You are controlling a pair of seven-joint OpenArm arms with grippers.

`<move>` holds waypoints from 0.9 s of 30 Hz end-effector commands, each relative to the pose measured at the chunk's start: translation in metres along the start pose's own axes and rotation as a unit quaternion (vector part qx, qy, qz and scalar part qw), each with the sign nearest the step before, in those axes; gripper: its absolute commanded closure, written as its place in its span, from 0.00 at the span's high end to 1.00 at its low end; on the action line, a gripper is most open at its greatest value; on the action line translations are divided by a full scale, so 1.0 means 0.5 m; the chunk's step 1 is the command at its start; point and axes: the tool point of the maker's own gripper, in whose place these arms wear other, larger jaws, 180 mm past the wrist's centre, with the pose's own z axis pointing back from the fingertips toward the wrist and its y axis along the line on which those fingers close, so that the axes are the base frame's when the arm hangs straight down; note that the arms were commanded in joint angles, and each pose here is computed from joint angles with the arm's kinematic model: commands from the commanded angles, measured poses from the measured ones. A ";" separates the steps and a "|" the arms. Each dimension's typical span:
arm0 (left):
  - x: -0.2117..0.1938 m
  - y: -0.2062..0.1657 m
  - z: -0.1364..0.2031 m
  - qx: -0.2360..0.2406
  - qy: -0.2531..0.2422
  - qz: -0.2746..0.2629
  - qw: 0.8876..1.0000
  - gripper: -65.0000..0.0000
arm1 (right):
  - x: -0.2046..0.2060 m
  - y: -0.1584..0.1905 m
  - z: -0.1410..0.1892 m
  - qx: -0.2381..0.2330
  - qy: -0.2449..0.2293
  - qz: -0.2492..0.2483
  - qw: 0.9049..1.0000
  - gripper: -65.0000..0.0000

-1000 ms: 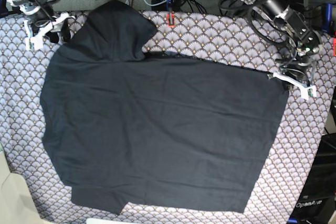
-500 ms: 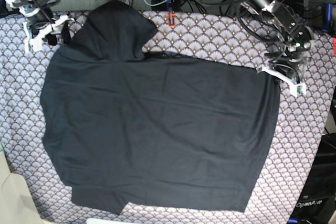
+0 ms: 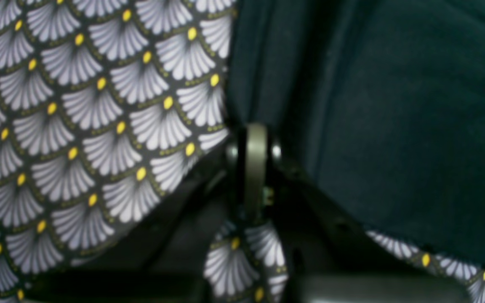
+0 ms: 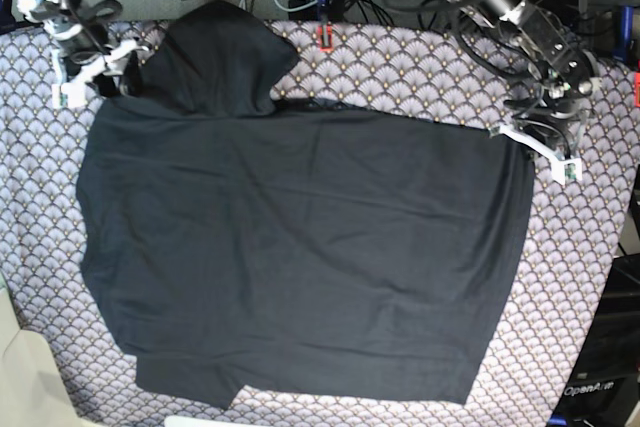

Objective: Fold the T-shirt properly
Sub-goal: 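Grasp the shirt's shoulder corners with both grippers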

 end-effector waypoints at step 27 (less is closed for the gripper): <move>0.032 0.013 0.005 0.009 -0.019 -0.007 1.000 0.00 | -0.108 0.046 0.032 0.018 0.044 -0.036 0.998 0.43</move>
